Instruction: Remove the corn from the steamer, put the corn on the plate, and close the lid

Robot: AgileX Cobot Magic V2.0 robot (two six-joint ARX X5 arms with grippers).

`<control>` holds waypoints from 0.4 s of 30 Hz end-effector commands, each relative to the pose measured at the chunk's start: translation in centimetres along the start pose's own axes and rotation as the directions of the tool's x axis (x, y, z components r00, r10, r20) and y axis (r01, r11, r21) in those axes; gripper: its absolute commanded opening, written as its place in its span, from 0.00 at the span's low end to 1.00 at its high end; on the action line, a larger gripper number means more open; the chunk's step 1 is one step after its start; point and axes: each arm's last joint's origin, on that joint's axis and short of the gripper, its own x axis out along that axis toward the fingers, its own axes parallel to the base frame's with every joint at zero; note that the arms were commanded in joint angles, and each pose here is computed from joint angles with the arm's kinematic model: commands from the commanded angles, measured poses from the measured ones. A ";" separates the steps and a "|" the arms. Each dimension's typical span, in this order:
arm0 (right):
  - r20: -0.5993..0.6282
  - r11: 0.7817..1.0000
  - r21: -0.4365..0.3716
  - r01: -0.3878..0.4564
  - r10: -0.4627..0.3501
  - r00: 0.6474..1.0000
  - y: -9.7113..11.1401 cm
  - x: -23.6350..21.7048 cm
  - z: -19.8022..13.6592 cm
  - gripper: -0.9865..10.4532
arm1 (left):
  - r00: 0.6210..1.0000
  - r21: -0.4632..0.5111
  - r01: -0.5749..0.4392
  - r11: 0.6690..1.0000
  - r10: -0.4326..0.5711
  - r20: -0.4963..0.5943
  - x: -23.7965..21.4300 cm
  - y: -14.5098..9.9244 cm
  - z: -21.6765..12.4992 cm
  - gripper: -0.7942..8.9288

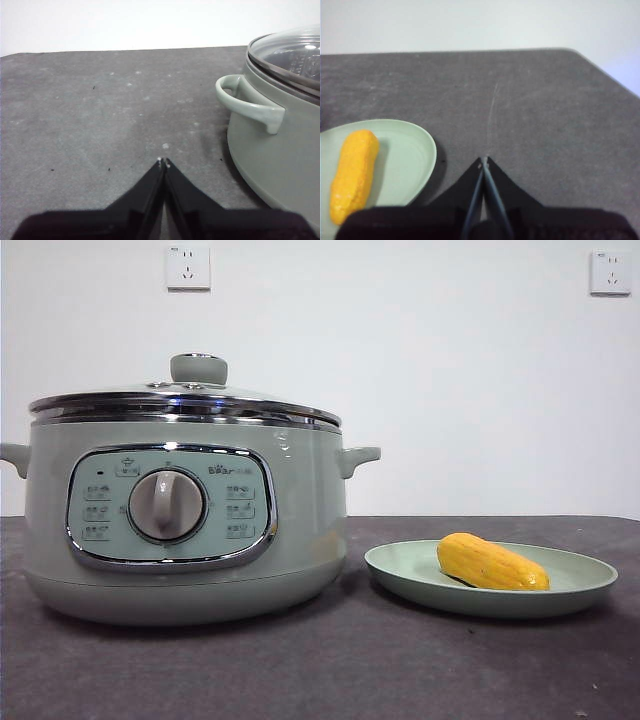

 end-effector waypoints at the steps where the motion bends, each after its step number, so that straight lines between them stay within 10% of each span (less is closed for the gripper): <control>1: -0.013 0.999 0.054 0.009 -0.008 1.000 0.0 0.1 -0.3 0.09 | 1.000 -0.007 0.002 1.000 -0.002 -0.008 0.1 0.0 -0.4 0.08; 12: -0.017 0.999 0.053 0.008 -0.007 1.000 0.0 0.1 -0.3 0.09 | 1.000 -0.007 0.002 1.000 -0.002 -0.008 0.1 0.0 -0.4 0.08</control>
